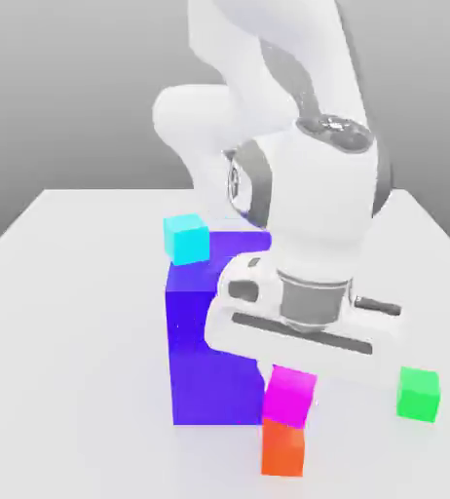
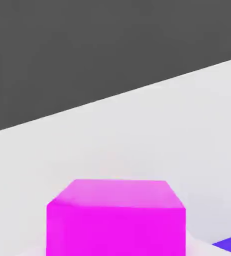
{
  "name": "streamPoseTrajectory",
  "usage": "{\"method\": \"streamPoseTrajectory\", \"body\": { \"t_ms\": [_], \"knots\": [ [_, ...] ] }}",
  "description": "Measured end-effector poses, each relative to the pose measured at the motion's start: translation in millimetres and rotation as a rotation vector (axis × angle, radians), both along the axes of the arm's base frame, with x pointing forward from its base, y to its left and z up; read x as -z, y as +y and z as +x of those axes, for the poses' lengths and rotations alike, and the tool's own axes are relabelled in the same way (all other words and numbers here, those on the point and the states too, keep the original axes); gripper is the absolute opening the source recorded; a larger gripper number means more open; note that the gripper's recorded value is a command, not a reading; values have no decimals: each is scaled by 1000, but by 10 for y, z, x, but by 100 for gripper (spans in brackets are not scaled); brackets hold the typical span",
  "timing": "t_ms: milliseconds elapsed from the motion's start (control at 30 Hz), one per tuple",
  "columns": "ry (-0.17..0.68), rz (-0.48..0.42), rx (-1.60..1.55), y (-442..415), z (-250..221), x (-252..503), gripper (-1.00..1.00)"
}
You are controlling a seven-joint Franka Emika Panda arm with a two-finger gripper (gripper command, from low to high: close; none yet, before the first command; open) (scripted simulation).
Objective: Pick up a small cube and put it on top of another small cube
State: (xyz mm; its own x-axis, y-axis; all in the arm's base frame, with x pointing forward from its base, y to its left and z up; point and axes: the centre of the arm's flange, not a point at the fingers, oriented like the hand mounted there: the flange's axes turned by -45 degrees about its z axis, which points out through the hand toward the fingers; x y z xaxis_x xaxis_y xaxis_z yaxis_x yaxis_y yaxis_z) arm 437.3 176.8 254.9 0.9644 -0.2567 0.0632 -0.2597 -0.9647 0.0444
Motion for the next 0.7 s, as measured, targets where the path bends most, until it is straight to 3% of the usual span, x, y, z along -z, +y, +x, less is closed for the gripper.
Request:
{"method": "streamPoseTrajectory", "body": {
  "t_ms": [333,567,600,700],
  "knots": [
    [35,68,319,936,-870,105,-100],
    [35,71,351,994,-906,628,-100],
    [36,70,350,992,-916,715,100],
    [36,70,350,992,-916,715,100]
  ]
}}
